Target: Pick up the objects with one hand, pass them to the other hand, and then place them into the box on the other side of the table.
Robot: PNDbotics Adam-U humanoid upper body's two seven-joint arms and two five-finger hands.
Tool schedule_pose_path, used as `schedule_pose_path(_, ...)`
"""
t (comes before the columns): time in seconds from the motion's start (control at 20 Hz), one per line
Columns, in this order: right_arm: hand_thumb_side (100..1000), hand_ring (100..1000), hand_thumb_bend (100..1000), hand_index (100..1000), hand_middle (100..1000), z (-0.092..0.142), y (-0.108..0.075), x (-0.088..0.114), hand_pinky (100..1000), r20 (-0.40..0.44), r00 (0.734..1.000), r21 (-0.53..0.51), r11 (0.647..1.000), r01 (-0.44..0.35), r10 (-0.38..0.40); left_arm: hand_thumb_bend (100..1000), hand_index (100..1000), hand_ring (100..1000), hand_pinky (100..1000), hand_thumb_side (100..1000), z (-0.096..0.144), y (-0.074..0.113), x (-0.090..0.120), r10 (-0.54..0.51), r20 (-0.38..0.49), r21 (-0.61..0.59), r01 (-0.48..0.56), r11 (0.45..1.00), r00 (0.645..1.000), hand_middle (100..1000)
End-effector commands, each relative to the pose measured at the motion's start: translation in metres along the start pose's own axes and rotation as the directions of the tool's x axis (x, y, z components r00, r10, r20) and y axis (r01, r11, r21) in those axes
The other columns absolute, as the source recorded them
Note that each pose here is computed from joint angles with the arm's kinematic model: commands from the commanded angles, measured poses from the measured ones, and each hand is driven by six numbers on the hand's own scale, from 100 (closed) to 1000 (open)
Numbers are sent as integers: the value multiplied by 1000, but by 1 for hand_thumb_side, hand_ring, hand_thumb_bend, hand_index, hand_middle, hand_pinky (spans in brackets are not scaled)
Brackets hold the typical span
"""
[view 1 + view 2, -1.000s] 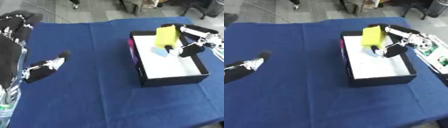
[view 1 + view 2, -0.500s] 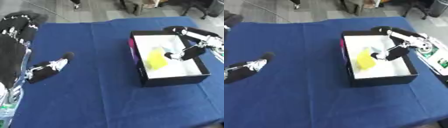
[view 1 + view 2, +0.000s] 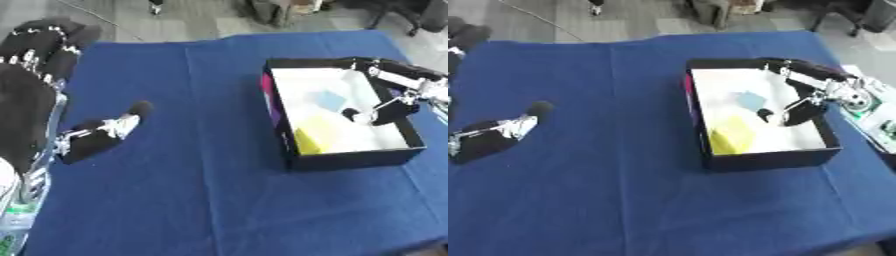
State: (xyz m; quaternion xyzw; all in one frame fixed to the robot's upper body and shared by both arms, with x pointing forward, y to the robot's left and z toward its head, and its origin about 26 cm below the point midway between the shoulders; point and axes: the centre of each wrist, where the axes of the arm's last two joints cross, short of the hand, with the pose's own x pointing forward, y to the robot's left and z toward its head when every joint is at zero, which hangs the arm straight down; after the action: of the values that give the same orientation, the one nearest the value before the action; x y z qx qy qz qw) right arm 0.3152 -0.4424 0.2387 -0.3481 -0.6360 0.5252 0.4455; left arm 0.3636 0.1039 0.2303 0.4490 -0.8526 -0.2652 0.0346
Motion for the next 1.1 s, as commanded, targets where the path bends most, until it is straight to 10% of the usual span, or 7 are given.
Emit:
schedule_pose_path(0.05,100,1000,151,1000,1000,4,-18,0,1000,-9,999,-19,999,-35,35,627,833,795,813,426,-7,7,-1,-6,20,30,6,1000,1000,683)
schedule_pose_path(0.3,116,1000,100,1000,1000,3,-19,5,1000,-17,993,-138,984,116,-119,623,827,792,809,421,-8,10,-4,-9,0,45,9,999,1000,680)
schedule_pose_path(0.35,248,1000,100,1000,1000,1,-19,7,1000,-6,983,-186,966,177,-181,619,825,790,805,421,-8,12,-5,-10,-8,51,11,999,1000,677)
schedule_pose_path(0.7,461,1000,100,1000,1000,-4,-18,34,1000,223,830,-298,775,557,-510,341,798,768,782,431,3,37,-52,57,-219,70,-42,997,974,665)
schedule_pose_path(0.8,497,1000,100,1000,1000,-3,-17,41,1000,288,779,-299,720,626,-557,100,785,779,808,597,17,47,-78,136,-347,60,-123,991,928,670)
schedule_pose_path(1.1,523,1000,100,1000,1000,4,-7,59,1000,390,688,-315,614,724,-611,100,776,778,816,722,62,83,-143,308,-578,83,-322,943,755,674)
